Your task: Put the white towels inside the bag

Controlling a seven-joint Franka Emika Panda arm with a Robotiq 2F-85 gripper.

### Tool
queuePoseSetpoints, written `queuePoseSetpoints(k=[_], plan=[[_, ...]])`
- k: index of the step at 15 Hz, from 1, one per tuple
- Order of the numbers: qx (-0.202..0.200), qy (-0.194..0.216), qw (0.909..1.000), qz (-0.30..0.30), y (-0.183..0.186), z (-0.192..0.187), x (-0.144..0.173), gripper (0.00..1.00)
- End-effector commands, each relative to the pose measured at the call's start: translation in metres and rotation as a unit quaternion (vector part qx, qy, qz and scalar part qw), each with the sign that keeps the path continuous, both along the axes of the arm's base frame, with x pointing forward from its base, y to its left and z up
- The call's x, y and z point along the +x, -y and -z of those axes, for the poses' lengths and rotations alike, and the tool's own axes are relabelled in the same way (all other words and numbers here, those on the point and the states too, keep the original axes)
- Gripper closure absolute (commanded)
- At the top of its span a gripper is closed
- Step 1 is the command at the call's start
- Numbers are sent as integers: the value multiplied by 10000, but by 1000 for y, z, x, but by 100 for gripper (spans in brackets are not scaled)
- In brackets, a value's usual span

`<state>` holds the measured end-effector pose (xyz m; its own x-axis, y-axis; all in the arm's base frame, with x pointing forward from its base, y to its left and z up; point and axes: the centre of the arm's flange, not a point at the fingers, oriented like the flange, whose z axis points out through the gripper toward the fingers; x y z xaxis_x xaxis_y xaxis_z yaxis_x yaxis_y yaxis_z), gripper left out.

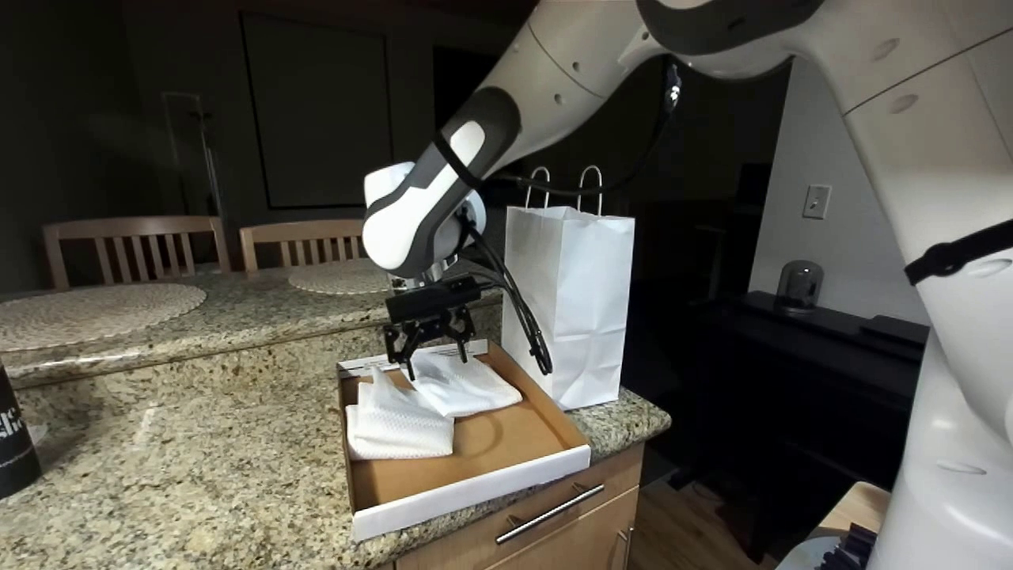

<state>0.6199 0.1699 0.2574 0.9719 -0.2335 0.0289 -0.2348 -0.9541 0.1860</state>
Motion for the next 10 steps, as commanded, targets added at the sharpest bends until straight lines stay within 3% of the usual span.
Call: queuePoseSetpoints(k=[1, 10], plan=[[-143, -118, 9997, 144, -19, 15, 18, 0], [-721, 3, 9962, 480, -22, 35, 38, 0]])
